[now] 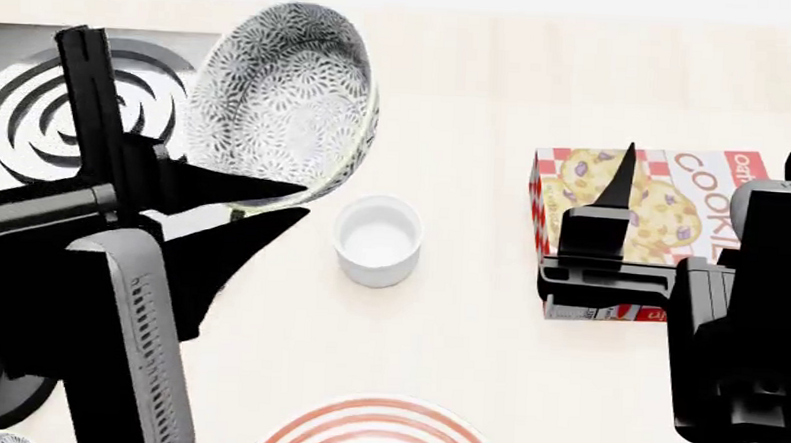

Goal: Pick the akita bowl on the stove and place it on the plate.

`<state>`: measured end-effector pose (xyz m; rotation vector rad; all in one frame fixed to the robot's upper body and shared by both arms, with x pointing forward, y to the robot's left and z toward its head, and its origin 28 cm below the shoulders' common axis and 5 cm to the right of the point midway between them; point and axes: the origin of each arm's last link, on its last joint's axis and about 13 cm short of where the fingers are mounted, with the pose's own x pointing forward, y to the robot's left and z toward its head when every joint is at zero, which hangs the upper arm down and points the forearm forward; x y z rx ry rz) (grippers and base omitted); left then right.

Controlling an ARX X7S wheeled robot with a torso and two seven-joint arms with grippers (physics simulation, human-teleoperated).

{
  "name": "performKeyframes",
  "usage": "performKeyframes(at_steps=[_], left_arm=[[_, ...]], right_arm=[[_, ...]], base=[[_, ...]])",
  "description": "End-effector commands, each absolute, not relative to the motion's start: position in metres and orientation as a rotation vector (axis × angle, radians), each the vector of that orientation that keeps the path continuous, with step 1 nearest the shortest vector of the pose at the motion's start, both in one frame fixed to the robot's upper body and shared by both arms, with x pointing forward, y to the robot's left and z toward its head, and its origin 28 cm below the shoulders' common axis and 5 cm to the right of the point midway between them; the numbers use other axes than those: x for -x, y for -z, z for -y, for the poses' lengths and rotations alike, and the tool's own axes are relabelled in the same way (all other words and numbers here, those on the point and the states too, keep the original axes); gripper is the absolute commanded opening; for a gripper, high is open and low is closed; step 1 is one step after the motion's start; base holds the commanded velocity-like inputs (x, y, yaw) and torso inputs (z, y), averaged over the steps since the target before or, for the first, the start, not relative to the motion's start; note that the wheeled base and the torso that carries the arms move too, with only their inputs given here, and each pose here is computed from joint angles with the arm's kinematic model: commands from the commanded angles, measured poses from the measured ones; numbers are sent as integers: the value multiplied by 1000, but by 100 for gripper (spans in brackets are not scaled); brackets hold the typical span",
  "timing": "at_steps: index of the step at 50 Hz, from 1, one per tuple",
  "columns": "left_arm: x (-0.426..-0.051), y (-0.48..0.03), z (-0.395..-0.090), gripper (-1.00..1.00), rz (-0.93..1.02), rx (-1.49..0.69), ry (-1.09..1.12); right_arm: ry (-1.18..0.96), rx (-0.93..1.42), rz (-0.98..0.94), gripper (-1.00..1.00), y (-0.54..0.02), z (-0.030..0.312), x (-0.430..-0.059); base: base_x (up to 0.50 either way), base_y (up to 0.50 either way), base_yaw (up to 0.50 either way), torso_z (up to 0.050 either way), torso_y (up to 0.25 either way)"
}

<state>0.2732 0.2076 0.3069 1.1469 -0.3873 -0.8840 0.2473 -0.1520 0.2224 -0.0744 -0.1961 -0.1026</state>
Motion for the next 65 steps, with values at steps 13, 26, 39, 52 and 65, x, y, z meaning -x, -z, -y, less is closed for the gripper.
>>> performKeyframes(at_steps=[13,26,39,52,65], left_arm=[[-248,-290,-201,-100,328,-1333,1116],[-242,-274,-196,-100,260,-1447,1216],[-231,-264,-191,-100,227,-1537,1281],[-229,-263,-181,-100,258,-1576,1293],[-228,-251,-174,-100,254,-1578,1313]], right_arm=[[102,73,196,100,-222,152,-247],[102,75,197,100,-222,152,-247],[103,73,197,100,-222,152,-247],[102,73,197,100,-223,152,-247],[102,73,198,100,-222,152,-247]], base=[[0,0,0,0,1],[0,0,0,0,0],[0,0,0,0,1],[0,0,0,0,0],[0,0,0,0,1]])
